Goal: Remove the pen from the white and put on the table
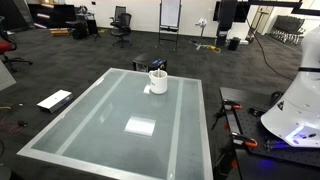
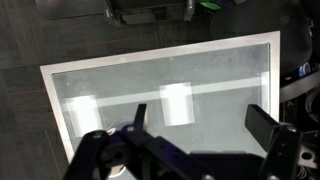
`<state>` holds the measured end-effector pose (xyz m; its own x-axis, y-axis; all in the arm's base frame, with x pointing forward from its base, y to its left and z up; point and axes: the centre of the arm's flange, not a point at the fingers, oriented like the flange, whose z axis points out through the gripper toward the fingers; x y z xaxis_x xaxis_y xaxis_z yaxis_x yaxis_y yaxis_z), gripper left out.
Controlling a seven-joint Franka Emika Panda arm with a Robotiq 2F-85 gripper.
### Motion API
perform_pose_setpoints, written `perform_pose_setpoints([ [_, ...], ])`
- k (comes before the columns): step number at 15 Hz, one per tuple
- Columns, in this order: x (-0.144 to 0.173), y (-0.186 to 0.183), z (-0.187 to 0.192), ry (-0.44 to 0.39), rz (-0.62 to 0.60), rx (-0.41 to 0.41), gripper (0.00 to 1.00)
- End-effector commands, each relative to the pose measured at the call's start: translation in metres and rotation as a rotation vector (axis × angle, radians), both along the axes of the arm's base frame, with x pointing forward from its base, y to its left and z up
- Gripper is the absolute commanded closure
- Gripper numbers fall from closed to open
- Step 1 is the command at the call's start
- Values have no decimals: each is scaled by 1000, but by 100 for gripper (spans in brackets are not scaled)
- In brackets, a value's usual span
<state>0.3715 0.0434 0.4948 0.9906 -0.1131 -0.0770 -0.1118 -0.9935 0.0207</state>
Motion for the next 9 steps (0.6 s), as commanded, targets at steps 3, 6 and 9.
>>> perform_pose_setpoints([
  [3,8,-22,4,-77,-153,-10,0],
  [6,15,-43,7,-130,-250,-10,0],
  [9,29,-63,3,-201,-357,-28,0],
])
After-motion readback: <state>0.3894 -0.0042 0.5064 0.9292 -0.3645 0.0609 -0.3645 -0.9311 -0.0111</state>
